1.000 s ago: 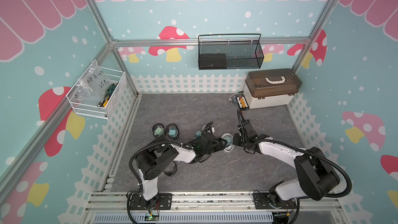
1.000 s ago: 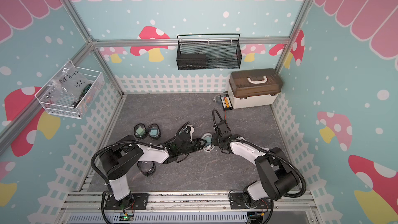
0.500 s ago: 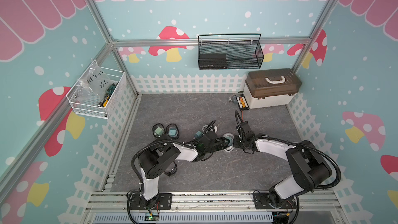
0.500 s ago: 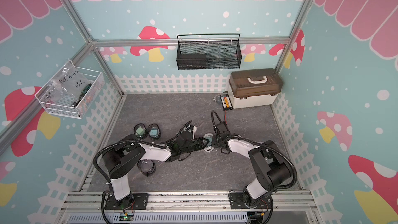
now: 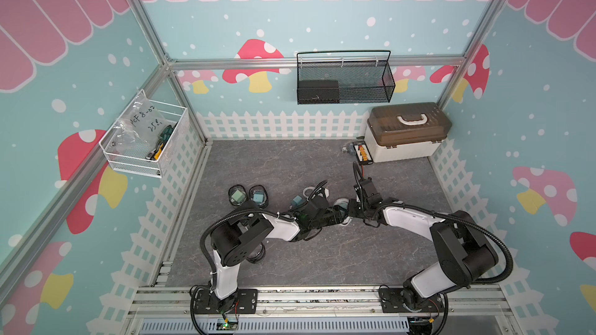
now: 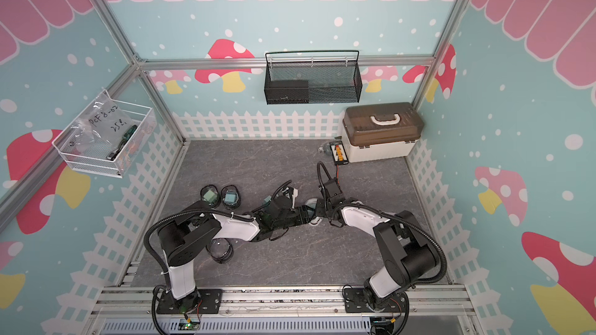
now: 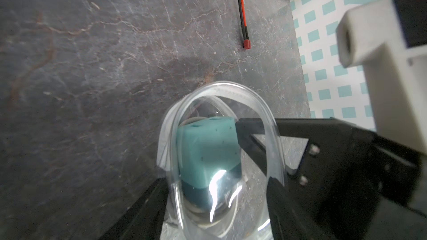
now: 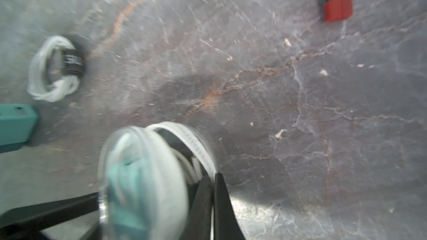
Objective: Pack away charging kits
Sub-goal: Close the storage bag at the center of the board.
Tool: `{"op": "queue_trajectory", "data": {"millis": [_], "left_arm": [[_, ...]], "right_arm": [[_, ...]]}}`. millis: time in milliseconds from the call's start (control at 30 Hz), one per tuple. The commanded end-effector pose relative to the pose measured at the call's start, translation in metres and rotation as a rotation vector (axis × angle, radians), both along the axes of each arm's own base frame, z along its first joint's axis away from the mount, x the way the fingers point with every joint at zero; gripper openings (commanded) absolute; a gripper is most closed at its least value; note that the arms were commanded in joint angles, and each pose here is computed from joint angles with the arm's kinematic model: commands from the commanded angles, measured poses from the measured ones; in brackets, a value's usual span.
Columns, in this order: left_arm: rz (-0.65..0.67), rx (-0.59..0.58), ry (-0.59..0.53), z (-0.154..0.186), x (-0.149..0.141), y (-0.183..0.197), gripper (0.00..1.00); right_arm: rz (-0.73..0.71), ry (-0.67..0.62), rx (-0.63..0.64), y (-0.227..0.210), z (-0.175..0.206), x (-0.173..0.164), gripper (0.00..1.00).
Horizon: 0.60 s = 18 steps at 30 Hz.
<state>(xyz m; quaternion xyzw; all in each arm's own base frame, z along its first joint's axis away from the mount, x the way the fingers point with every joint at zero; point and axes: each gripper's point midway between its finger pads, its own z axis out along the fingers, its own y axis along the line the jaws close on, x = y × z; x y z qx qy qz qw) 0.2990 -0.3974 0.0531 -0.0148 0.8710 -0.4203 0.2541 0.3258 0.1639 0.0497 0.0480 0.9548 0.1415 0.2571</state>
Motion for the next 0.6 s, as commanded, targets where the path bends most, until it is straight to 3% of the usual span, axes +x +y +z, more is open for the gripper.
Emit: {"op": "queue_trajectory", "data": {"millis": [0, 367, 567], "left_arm": [[-0.039, -0.004, -0.014, 0.002, -0.006, -0.011, 0.69], [-0.035, 0.004, 0.006, -0.014, -0.005, -0.013, 0.66], [-0.03, 0.028, 0.016, -0.025, -0.002, -0.013, 0.65]], "right_arm": [[0.034, -0.037, 0.051, 0.01, 0.017, -0.001, 0.0], [0.06, -0.032, 0.067, 0.012, 0.018, -0.008, 0.0], [0.064, -0.037, 0.097, 0.013, 0.022, -0.011, 0.1]]}}
